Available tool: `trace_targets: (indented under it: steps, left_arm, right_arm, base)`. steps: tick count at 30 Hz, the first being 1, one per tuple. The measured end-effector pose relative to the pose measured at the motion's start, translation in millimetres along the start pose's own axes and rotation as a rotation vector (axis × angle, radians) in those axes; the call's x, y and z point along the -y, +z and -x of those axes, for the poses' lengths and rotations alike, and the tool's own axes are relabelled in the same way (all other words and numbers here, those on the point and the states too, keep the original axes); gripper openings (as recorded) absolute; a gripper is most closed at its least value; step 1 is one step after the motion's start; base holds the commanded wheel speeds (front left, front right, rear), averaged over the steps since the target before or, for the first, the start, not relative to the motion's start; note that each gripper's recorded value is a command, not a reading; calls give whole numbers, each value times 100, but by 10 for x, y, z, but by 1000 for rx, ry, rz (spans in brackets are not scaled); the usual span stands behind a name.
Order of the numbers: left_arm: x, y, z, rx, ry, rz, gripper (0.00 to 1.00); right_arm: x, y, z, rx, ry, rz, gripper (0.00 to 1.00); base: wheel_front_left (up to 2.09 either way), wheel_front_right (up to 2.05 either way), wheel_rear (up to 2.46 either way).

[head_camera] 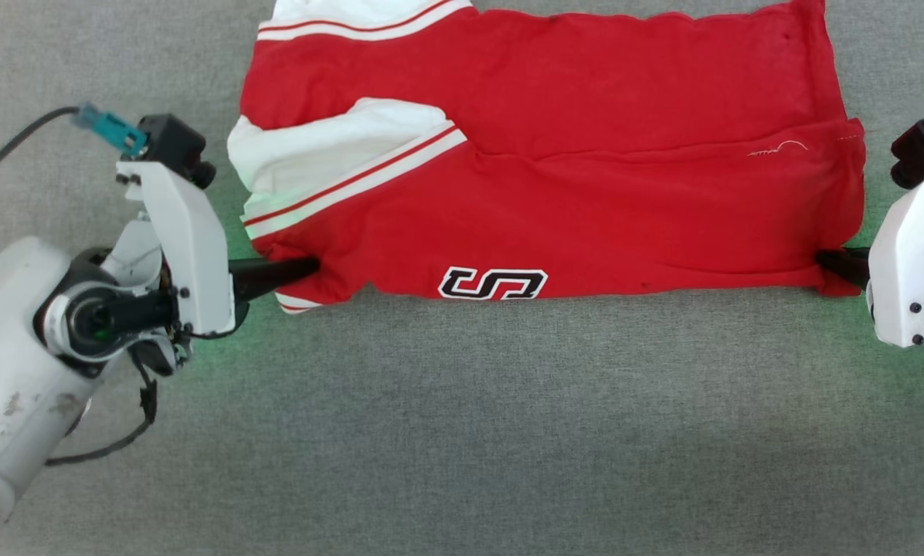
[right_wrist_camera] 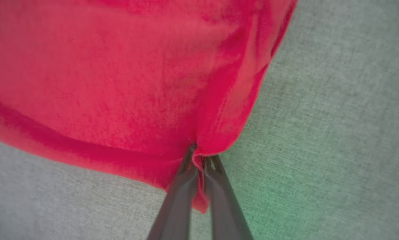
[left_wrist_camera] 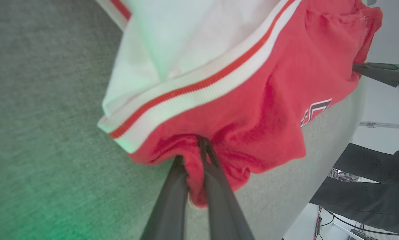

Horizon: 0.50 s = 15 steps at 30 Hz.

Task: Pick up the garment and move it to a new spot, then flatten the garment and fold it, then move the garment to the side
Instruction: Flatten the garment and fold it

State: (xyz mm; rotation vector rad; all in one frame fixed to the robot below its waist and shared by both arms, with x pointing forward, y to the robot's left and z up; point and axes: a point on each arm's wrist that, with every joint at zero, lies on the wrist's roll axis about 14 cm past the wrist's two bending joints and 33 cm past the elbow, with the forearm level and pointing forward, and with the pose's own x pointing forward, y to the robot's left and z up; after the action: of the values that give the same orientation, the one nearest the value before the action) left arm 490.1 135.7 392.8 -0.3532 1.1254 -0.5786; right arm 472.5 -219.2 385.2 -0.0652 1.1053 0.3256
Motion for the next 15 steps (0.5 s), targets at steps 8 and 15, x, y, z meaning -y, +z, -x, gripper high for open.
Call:
trace_targets:
  steps: [8,15]
  left_arm:
    - [43,-45,209,63,-32,5,0]
    - [137,-269,488,81,-57,-7,0]
  right_arm:
    - [-39,-13,134,60,19,-4,0]
    - [-115,-232,271,32,51,17,0]
  base:
    - [0,0,0]
    - [0,0,0]
